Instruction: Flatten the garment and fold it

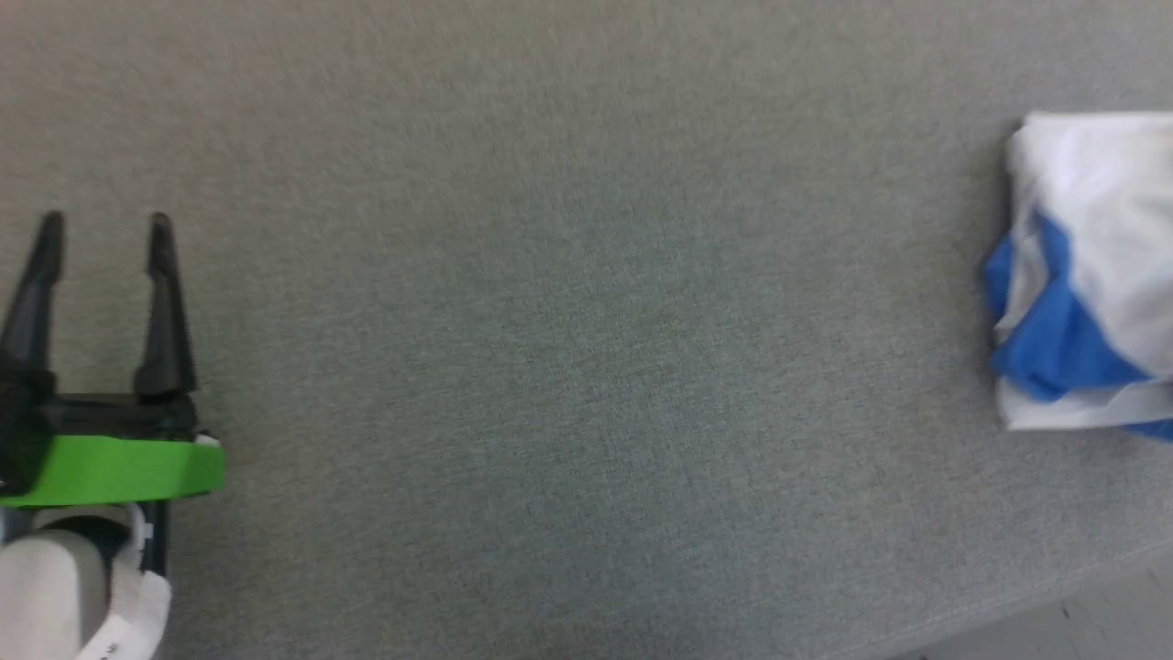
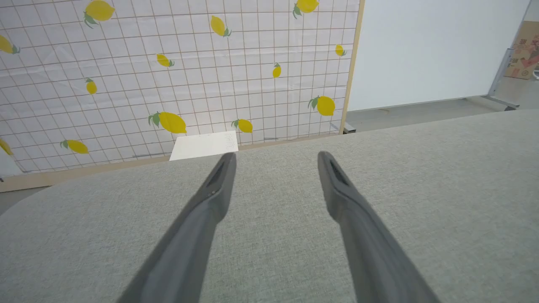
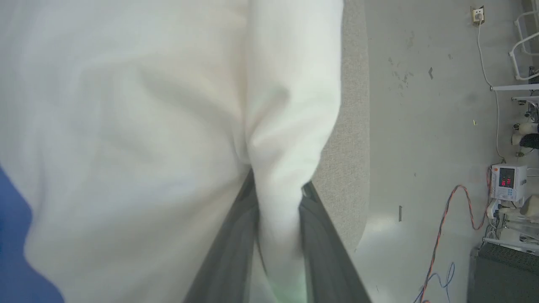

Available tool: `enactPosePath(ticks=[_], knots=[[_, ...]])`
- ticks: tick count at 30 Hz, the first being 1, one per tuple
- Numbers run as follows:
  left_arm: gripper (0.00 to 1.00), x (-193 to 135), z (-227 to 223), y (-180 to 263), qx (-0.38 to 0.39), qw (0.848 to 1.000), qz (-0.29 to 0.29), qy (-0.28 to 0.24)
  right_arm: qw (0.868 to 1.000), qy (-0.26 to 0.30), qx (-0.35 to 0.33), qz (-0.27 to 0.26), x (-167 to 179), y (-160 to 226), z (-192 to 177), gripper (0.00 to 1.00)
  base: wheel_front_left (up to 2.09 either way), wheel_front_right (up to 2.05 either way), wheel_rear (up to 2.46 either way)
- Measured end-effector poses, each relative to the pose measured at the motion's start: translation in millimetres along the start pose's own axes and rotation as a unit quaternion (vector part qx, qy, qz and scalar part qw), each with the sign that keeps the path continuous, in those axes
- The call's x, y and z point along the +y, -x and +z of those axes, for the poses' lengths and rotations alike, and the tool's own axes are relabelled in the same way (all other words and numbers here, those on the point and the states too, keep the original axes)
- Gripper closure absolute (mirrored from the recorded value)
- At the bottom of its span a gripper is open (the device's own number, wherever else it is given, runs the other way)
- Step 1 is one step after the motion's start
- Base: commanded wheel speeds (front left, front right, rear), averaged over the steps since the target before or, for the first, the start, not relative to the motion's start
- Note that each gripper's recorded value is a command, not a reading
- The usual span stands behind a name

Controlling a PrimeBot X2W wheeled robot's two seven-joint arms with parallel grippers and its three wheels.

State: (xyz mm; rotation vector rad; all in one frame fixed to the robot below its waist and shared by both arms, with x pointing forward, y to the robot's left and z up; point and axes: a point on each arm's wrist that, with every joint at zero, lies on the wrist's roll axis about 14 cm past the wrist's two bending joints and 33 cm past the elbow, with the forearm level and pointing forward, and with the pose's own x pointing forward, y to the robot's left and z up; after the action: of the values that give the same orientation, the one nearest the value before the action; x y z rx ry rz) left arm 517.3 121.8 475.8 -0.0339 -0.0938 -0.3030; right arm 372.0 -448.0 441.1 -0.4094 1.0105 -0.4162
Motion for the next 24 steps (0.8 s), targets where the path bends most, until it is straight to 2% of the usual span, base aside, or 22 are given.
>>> enactPosePath(ticks=[6, 7, 8, 14, 18, 21, 24], knots=[[0.0, 10, -30, -7, 0.025, 1.0, 0.007, -0.003, 0.998, -0.017, -0.008, -0.059, -32, -19, 6, 1.0, 0.0, 0.0, 0.0], [0.0, 11, -35, -8, 0.029, 1.0, 0.007, -0.002, 0.998, -0.014, -0.01, -0.068, -35, -22, 7, 0.74, 0.0, 0.0, 0.0], [0.0, 12, -39, -8, 0.033, 0.999, 0.007, -0.001, 0.997, -0.01, -0.011, -0.073, -37, -25, 7, 0.0, 0.0, 0.0, 0.0], [0.0, 16, -50, -5, 0.046, 0.999, 0.015, -0.002, 0.994, -0.004, -0.037, -0.101, -53, -31, 14, 0.0, 0.0, 0.0, 0.0], [0.0, 18, -44, -1, 0.043, 0.999, 0.023, -0.002, 0.986, 0.0, -0.118, -0.118, -73, -14, 49, 0.0, 0.0, 0.0, 0.0], [0.0, 18, -34, 3, 0.033, 0.999, 0.033, 0.001, 0.969, 0.014, -0.214, -0.118, -78, 11, 93, 0.0, 0.0, 0.0, 0.0], [0.0, 19, -21, 9, 0.022, 0.999, 0.047, 0.006, 0.943, 0.016, -0.315, -0.1, -72, 45, 137, 0.0, 0.0, 0.0, 0.0]])
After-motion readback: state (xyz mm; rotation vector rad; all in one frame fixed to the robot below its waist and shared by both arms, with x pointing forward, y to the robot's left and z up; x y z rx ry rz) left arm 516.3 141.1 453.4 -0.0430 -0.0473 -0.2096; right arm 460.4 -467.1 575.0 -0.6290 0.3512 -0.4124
